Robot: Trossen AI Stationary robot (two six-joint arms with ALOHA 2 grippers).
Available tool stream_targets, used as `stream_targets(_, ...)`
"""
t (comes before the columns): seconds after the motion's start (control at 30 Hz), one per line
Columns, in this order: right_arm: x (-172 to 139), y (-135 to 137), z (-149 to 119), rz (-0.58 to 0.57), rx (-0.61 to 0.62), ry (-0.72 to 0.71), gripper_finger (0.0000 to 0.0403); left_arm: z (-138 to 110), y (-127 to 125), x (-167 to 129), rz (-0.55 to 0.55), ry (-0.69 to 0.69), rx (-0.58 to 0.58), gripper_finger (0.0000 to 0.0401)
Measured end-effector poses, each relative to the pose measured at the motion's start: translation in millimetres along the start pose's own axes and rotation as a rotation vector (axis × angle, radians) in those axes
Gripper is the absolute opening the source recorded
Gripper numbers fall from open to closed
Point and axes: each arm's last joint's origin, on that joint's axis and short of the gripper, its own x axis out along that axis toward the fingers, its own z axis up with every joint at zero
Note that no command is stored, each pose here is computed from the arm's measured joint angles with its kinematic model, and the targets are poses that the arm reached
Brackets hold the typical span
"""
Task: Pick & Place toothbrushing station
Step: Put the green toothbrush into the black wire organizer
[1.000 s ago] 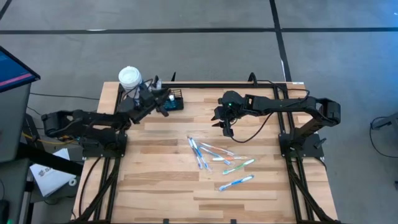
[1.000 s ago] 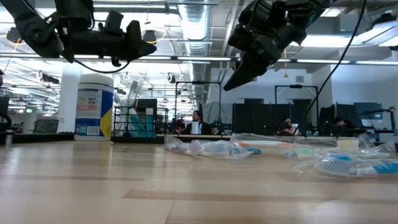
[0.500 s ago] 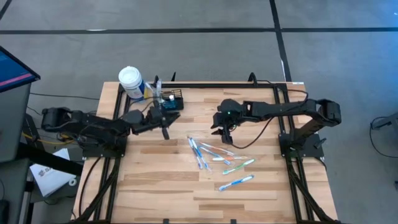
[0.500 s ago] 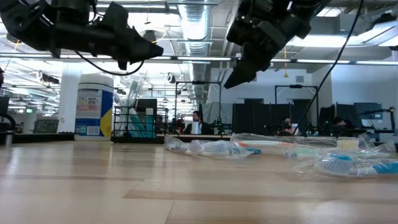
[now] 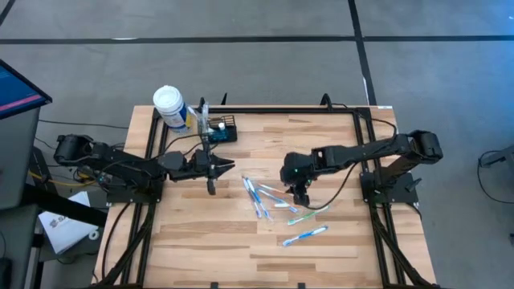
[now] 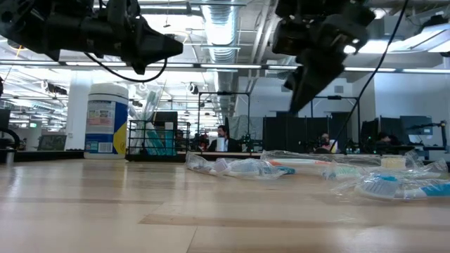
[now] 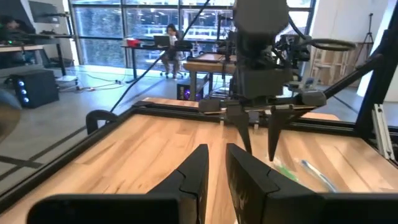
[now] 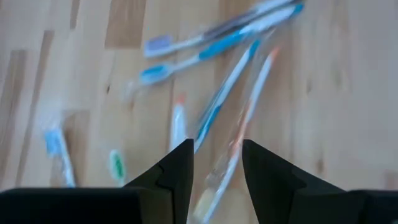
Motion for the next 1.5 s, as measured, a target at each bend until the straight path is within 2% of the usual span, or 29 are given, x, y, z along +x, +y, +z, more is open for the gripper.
stream_targets(0.17,2.0,19.7,-10.8,0.005,0.025,0.103,0.0127,-0.1,-2.8,-0.6,-0.014,0.001,0.000,0.0049)
stream_targets(0.33,1.5,34.6,-25.0,-0.065,0.073,0.226,0.0127,-0.1,-3.3,-0.8,-0.016,0.001,0.000,0.0049)
stream_targets(0.5,1.1,52.2,-33.6,-0.064,0.090,0.285,0.0127,-0.1,-3.2,-0.7,-0.015,0.001,0.000,0.0049)
stream_targets(0.77,1.5,80.6,-41.5,-0.092,0.079,0.280,0.0127,-0.1,-3.2,-0.7,-0.015,0.001,-0.001,0.0049)
stream_targets(0.97,13.7,95.4,-54.0,-0.106,0.061,0.316,0.0127,-0.3,-3.2,-0.8,-0.015,0.001,-0.002,0.0049)
stream_targets(1.07,19.4,98.5,-58.2,-0.106,0.046,0.324,0.0127,-0.3,-3.1,-0.8,-0.015,0.001,-0.023,0.0049)
stream_targets(1.13,27.2,102.6,-52.7,-0.082,0.044,0.275,0.0127,-0.4,-3.1,-0.8,-0.015,0.001,-0.026,0.0049)
stream_targets(1.5,67.3,100.0,-54.4,-0.091,-0.020,0.329,0.0127,-3.8,-2.4,-2.5,-0.014,0.011,-0.021,0.0049)
